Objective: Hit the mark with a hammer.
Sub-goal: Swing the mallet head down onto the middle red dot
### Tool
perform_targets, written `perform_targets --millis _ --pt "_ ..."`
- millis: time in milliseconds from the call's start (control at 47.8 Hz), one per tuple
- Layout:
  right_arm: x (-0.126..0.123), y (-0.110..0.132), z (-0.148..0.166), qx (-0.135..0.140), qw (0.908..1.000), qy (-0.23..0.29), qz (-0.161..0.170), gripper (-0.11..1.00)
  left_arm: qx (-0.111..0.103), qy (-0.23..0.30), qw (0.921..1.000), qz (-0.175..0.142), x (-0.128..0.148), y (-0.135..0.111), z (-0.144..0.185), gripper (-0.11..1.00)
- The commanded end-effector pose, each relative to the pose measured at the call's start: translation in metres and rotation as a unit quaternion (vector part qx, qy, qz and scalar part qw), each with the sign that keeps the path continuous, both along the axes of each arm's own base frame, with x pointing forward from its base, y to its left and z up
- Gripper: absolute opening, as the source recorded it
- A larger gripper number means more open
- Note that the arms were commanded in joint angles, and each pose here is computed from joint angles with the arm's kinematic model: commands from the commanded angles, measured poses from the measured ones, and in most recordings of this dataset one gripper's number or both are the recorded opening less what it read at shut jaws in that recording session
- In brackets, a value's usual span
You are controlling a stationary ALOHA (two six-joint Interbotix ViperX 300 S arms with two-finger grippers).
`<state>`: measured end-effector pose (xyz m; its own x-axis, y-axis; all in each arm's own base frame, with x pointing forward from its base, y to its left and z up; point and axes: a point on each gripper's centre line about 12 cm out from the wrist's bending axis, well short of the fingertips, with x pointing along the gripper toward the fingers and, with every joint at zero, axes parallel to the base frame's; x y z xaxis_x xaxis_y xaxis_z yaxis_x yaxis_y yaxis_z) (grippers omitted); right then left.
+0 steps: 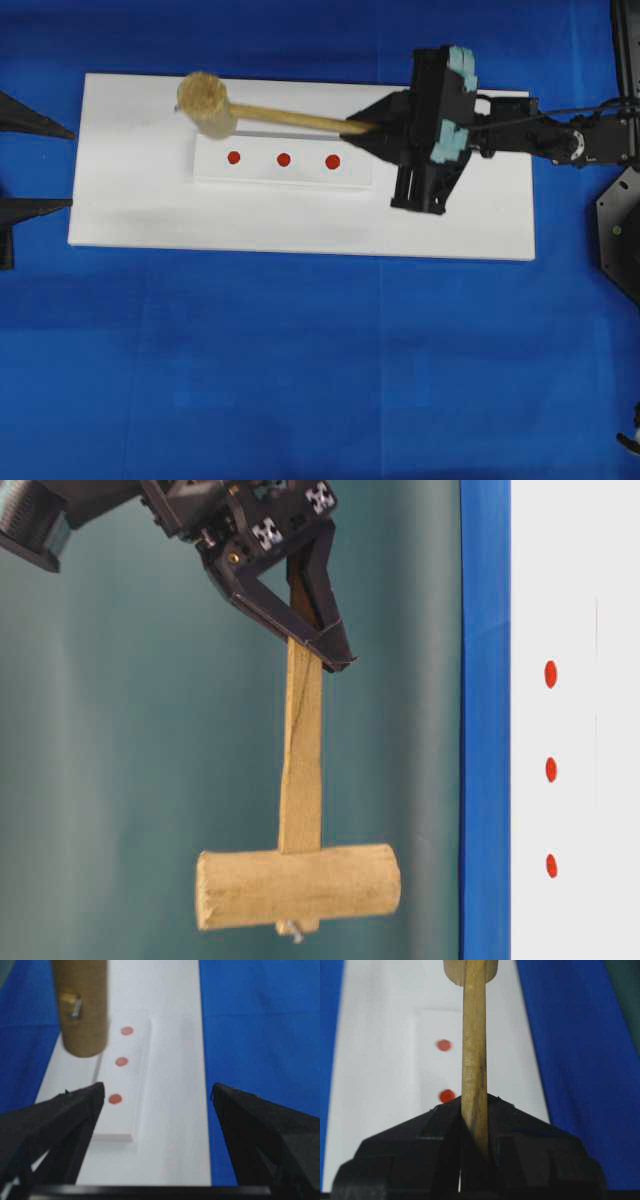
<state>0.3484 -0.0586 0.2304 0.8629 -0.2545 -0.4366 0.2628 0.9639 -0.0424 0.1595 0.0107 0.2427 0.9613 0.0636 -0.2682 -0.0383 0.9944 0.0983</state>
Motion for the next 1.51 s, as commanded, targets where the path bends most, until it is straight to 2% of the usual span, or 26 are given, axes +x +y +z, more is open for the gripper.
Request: perform_targets --millis 0,314,440,565,649,880,984,1110,1298,1487 --pt "0.003 0.0 0.012 -0.002 0.9999 -0.017 -0.001 0.02 -0.001 0.0 1.0 0.002 0.003 0.001 0.002 0.86" --pt "0.004 0.005 0.0 0.011 0.9998 0.003 0.016 0.02 -0.001 -0.001 1.0 0.002 0.003 0.001 0.003 0.86" --pt "0.011 0.003 -0.033 0.029 0.9985 0.046 0.005 0.02 -0.001 -0.001 1.0 0.002 0.003 0.001 0.003 0.86" --pt "0.015 0.004 -0.077 0.057 0.993 0.103 -0.006 0.02 -0.001 0.0 1.0 0.002 0.003 0.001 0.002 0.86" --pt "0.013 0.005 -0.091 0.072 0.9898 0.122 -0.012 0.02 -0.001 0.0 1.0 0.002 0.003 0.001 0.002 0.86" --pt "0.008 0.001 -0.074 0.057 0.9934 0.095 -0.027 0.02 -0.001 0.001 1.0 0.002 0.002 0.001 0.002 0.85" --pt "0.005 -0.002 -0.054 0.045 0.9961 0.069 -0.032 0.02 -0.001 0.0 1.0 0.002 0.002 0.001 0.002 0.85" --pt "-0.001 0.002 -0.028 0.034 0.9987 0.034 -0.02 0.02 -0.001 0.0 1.0 0.002 0.002 0.001 0.002 0.85" --pt "-0.024 0.007 -0.001 0.024 0.9996 -0.007 -0.013 0.02 -0.001 0.0 1.0 0.002 0.002 0.001 0.002 0.85" --pt "-0.047 0.009 0.004 0.023 0.9994 -0.022 -0.017 0.02 -0.001 -0.001 1.0 0.002 0.002 0.001 0.002 0.85"
